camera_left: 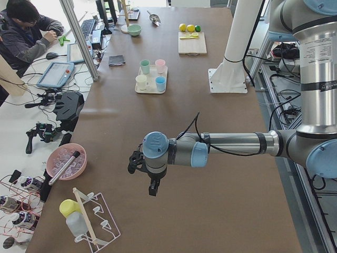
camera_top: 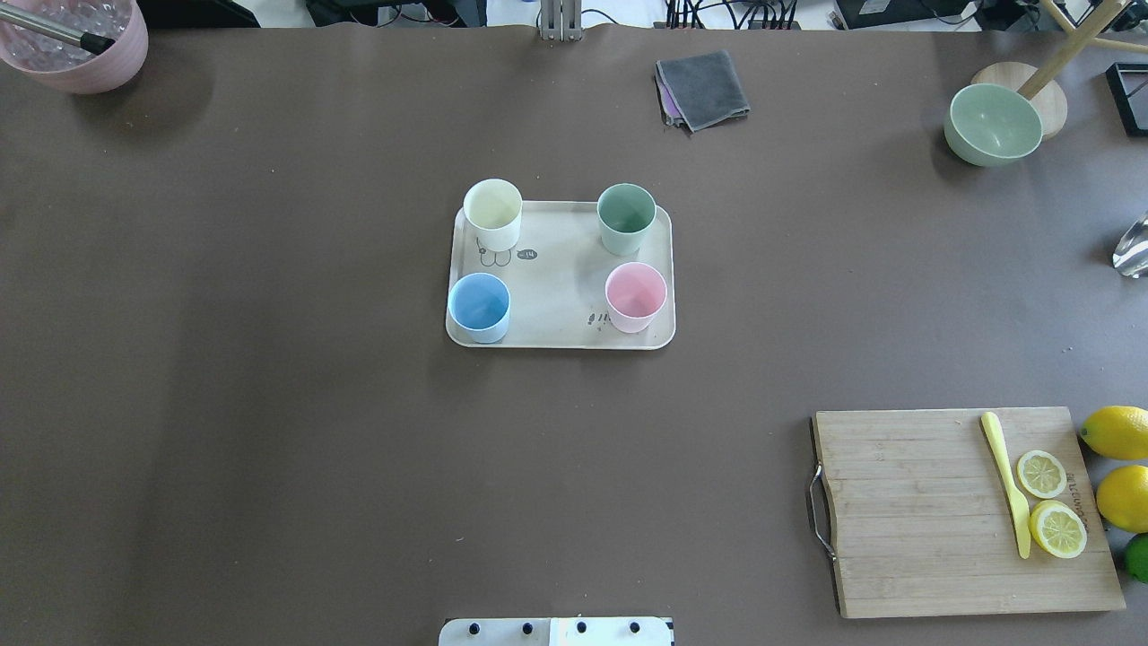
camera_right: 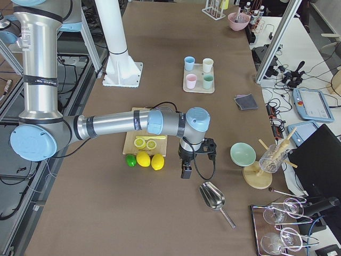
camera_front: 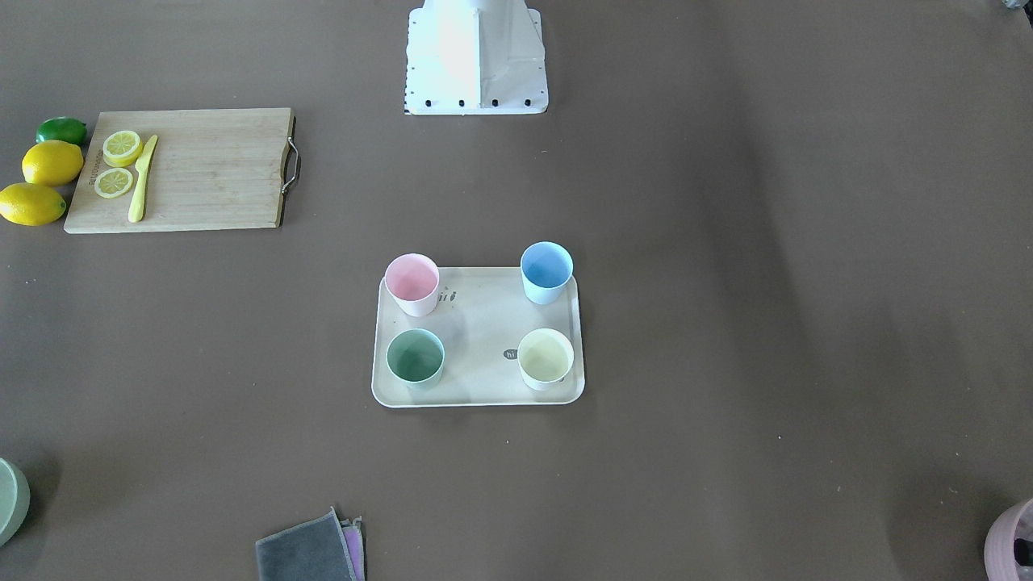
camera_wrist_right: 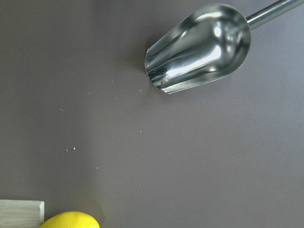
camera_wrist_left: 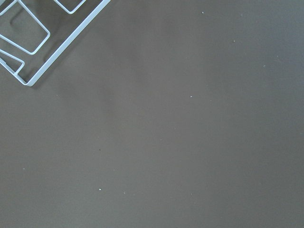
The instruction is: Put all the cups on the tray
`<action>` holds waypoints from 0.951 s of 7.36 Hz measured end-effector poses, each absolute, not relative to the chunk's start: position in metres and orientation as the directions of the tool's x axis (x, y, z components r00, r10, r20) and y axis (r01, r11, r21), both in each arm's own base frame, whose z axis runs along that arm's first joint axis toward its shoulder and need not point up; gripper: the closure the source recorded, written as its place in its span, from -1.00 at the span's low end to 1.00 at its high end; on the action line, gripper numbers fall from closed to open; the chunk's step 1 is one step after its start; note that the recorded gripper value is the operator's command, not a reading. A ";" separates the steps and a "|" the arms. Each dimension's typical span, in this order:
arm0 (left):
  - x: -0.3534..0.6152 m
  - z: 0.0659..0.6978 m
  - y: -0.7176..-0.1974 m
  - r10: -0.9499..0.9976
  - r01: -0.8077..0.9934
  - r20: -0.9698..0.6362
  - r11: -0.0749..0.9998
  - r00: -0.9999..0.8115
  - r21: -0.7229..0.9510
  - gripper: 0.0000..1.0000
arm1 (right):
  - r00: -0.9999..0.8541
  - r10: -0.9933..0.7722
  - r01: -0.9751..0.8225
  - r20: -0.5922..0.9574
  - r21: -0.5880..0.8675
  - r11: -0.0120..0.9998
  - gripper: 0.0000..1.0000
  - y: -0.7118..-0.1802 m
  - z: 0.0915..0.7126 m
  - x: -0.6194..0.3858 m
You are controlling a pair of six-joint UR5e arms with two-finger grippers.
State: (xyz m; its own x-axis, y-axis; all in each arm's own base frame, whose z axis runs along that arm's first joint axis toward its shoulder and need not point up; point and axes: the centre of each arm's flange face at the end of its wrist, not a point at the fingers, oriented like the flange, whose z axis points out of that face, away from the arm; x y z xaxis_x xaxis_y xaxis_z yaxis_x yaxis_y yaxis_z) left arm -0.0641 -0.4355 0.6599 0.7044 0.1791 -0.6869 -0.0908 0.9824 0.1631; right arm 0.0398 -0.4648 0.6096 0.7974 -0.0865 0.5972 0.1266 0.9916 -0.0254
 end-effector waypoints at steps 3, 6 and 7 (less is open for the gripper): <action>-0.064 0.659 -0.436 0.182 -0.091 -0.686 0.982 0.705 0.166 -0.95 | 0.797 -0.087 0.128 0.598 -0.025 0.992 -1.00 -0.465 0.610 0.039; -0.064 0.659 -0.436 0.184 -0.092 -0.686 0.981 0.704 0.169 -0.95 | 0.794 -0.087 0.128 0.602 -0.025 0.991 -1.00 -0.465 0.609 0.039; -0.064 0.658 -0.436 0.185 -0.093 -0.686 0.981 0.703 0.170 -0.95 | 0.794 -0.087 0.128 0.602 -0.025 0.991 -1.00 -0.465 0.609 0.039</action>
State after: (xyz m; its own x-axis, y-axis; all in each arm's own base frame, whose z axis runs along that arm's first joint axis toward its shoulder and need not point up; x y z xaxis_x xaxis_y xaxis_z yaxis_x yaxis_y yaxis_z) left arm -0.0636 -0.4365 0.6583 0.7034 0.1850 -0.6863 -0.0927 0.9812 0.1695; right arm 0.0388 -0.4648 0.6094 0.7935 -0.0875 0.6022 0.1281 0.9914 -0.0248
